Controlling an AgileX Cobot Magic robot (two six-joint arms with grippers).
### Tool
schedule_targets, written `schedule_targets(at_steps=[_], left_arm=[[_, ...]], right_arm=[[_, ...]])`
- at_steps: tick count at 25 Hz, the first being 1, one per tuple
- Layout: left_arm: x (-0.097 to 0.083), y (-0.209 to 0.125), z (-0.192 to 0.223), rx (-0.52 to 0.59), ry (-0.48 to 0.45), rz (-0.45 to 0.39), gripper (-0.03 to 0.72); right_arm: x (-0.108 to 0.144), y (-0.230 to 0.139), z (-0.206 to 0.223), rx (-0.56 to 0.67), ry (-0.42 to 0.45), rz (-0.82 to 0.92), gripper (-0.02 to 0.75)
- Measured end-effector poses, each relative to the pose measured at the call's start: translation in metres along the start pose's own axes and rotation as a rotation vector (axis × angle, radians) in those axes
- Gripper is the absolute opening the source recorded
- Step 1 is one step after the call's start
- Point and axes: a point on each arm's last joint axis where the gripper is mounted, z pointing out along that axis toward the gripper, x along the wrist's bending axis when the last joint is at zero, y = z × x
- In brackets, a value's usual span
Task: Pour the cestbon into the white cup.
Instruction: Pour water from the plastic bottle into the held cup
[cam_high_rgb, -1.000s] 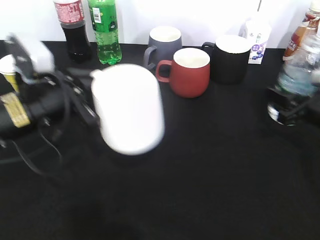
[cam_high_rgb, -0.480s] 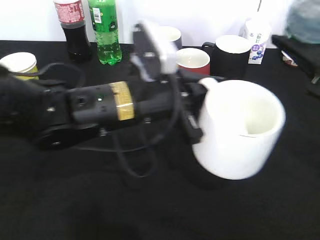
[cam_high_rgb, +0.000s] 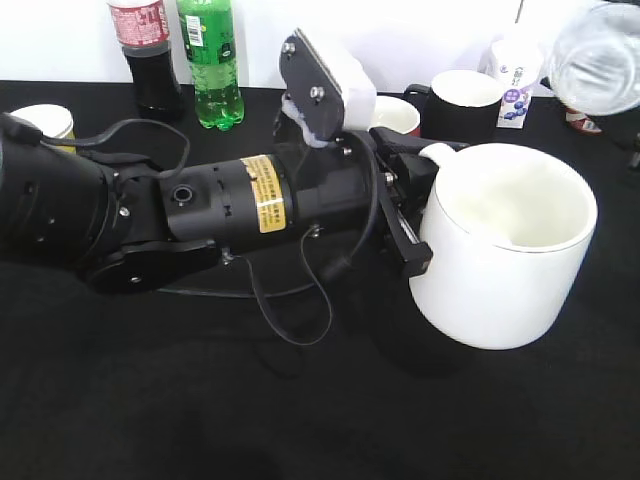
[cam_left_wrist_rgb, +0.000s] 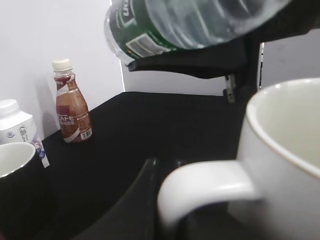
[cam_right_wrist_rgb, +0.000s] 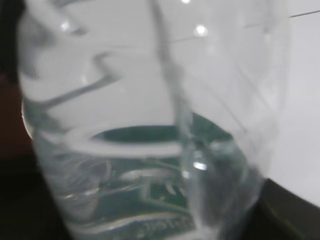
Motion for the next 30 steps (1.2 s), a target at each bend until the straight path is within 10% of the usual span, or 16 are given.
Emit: schedule_targets(at_steps=[30], left_arm=[[-0.0005, -0.0051, 0.0007, 0.031, -0.007, 0.006, 0.044]], right_arm=[[-0.0077, -0.004, -0.0004, 0.059, -0.072, -0.299, 0.49]])
